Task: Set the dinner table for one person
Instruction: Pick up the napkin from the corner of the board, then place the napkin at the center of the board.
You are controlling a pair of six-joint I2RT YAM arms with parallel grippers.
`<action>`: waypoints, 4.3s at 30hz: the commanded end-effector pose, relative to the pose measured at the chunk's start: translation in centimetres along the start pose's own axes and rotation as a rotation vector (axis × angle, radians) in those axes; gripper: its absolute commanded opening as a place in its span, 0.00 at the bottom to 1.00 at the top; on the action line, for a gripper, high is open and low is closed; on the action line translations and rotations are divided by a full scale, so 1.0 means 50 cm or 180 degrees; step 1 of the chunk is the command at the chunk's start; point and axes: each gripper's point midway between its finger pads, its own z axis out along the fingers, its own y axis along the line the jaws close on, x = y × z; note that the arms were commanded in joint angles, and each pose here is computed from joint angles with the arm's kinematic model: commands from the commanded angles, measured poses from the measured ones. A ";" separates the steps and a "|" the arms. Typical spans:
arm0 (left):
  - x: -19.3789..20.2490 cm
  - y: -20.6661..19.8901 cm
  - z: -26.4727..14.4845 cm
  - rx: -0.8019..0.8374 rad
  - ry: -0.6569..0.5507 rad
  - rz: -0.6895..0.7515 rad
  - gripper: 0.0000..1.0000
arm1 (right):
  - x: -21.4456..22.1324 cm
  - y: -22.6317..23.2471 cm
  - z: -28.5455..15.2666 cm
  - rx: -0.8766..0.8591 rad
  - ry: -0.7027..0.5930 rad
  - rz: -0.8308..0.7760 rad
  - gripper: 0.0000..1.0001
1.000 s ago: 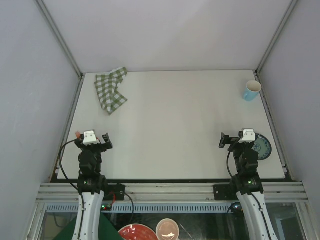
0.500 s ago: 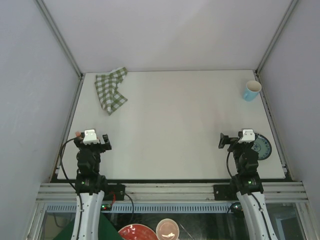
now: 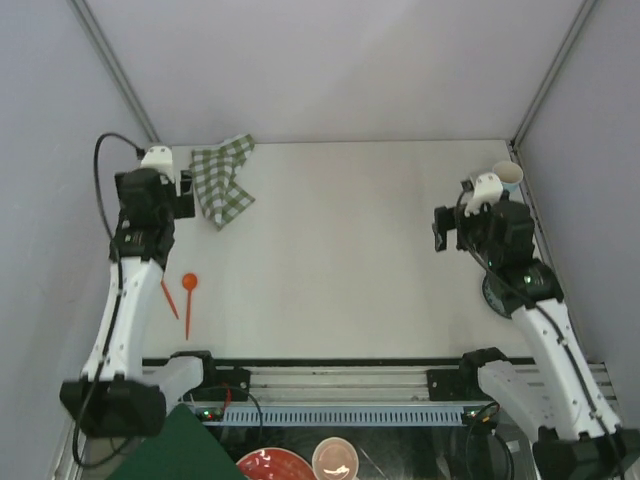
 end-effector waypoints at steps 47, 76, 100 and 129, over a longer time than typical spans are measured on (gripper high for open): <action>0.216 -0.279 0.397 0.0635 0.2089 0.1573 0.17 | -0.121 0.106 -0.012 -0.0940 0.0810 -0.1130 0.74; -0.181 -0.659 0.004 0.1984 0.0240 0.1989 0.00 | -0.060 0.082 -0.040 -0.0782 0.1012 -0.0865 0.41; -0.361 -0.701 -0.240 0.2441 -0.0724 0.1492 0.00 | 0.028 0.086 -0.086 -0.1012 0.1110 -0.0788 0.47; -0.231 -0.660 -0.305 0.2745 -0.0614 0.1771 0.00 | 0.043 0.100 -0.055 -0.0987 0.1099 -0.0670 0.45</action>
